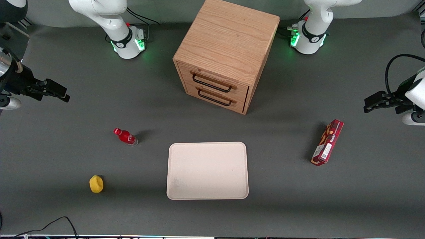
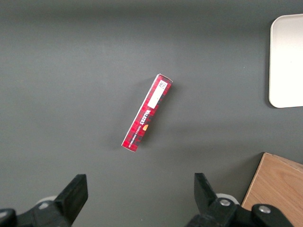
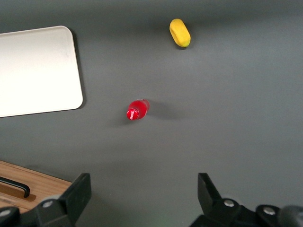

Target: Open upper drawer

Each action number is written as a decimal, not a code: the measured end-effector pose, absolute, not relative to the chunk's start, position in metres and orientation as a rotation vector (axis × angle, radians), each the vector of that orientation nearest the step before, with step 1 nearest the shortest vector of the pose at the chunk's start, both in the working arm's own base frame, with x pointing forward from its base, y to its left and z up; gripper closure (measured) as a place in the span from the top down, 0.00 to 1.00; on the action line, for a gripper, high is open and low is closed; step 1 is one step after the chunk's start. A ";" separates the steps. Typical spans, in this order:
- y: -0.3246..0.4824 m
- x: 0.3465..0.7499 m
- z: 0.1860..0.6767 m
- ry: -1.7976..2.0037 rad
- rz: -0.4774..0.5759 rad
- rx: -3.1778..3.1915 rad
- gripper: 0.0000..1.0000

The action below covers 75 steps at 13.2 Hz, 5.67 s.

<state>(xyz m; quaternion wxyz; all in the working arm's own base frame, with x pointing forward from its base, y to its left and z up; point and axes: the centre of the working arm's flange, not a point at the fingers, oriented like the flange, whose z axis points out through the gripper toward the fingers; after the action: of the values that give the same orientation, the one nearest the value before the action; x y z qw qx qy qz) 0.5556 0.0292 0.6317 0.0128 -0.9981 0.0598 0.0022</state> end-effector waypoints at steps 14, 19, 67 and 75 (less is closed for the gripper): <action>0.165 0.558 0.610 -0.557 0.022 -2.970 1.00; 0.286 0.576 0.572 -0.882 0.017 -2.743 1.00; 0.392 0.573 0.379 -1.480 0.000 -2.475 1.00; 0.353 0.608 0.384 -1.431 -0.050 -2.528 1.00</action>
<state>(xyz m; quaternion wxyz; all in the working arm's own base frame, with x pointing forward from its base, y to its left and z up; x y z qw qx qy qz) 0.6083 0.3529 0.3835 0.1181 -0.8640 -0.4891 -0.0171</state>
